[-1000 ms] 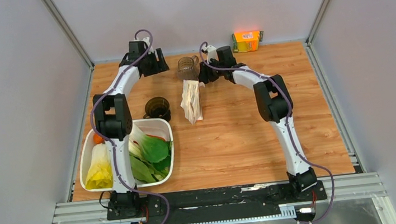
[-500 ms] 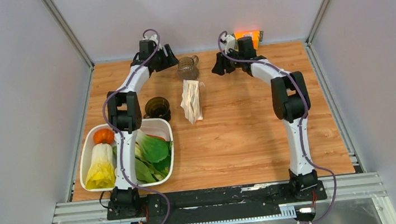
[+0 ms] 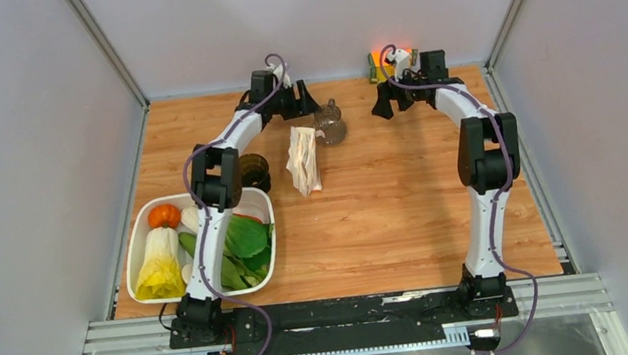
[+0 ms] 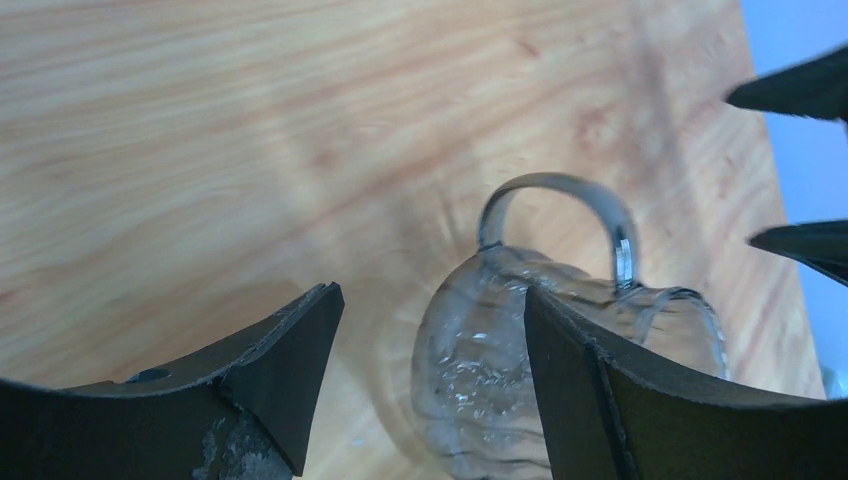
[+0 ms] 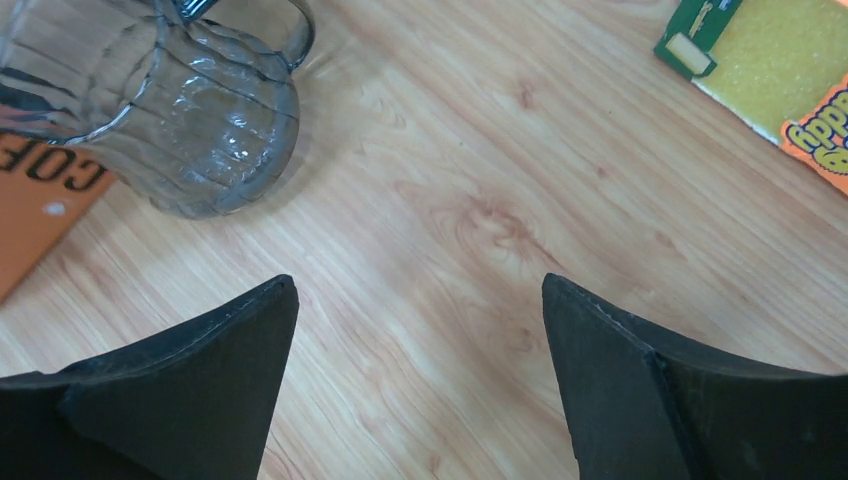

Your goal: Place the coffee filter in the dripper

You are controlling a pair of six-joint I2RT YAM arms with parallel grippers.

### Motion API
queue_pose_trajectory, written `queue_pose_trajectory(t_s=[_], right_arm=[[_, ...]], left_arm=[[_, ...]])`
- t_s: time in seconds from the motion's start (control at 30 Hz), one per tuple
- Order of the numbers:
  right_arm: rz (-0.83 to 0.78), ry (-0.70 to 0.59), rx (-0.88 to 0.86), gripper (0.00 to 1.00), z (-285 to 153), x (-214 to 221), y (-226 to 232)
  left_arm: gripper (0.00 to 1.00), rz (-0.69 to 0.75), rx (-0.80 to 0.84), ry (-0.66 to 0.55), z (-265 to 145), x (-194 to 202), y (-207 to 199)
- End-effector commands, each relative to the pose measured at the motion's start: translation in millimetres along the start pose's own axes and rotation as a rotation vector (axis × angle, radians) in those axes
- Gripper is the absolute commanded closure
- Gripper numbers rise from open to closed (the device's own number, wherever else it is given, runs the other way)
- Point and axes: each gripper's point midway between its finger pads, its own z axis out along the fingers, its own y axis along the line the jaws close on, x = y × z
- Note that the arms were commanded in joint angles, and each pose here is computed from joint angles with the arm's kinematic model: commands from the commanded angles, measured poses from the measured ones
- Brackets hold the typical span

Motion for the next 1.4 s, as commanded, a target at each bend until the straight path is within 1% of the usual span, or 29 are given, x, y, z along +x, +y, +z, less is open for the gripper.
queue_pose_trajectory(t_s=[0.0,0.1,0.2,0.3,0.47,0.57,0.6,0.63,0.67,0.8,0.9,1.0,1.03,1.2,1.3,1.37], right_arm=[[-0.191,0.02,-0.041,0.05,-20,-9,13],[-0.207,0.061,-0.026,0.07,-21,4,10],[-0.252,0.08,-0.031,0.08,-23,9,10],[-0.306,0.078,-0.027,0.09,-24,6,8],[-0.305,0.095,-0.041,0.12,-13,11,5],[-0.302,0.101,-0.094,0.12,-7,19,22],[-0.31,0.104,-0.108,0.12,-5,21,28],[-0.319,0.112,-0.125,0.12,-1,24,37],[-0.331,0.115,-0.134,0.12,1,25,42],[-0.344,0.129,-0.165,0.13,9,30,58],[-0.363,0.129,-0.197,0.14,8,32,72],[-0.41,0.132,-0.242,0.15,5,36,94],[-0.436,0.137,-0.256,0.15,4,37,101],[-0.561,0.138,-0.315,0.15,-2,42,134],[-0.605,0.136,-0.301,0.17,-7,37,130],[-0.647,0.125,-0.283,0.17,-15,30,119]], left_arm=[[0.22,0.155,0.197,-0.003,9,-4,-65],[0.21,0.177,0.239,0.014,14,4,-78],[0.21,0.197,0.312,0.072,19,24,-93],[0.22,0.204,0.313,0.09,18,30,-93],[0.22,0.17,0.28,0.018,7,1,-82],[0.19,0.191,0.267,-0.02,-6,-18,-80],[0.17,0.2,0.263,-0.044,-13,-28,-84],[0.16,0.197,0.246,-0.067,-17,-34,-79],[0.14,0.213,0.248,-0.098,-25,-47,-85],[0.13,0.217,0.193,-0.166,-49,-78,-78],[0.13,0.217,0.173,-0.178,-68,-91,-73],[0.13,0.222,0.169,-0.145,-76,-82,-70],[0.14,0.243,0.174,-0.141,-80,-82,-72],[0.17,0.233,0.187,-0.092,-75,-67,-70],[0.21,0.21,0.229,-0.061,-66,-57,-74],[0.22,0.21,0.249,-0.052,-64,-54,-80]])
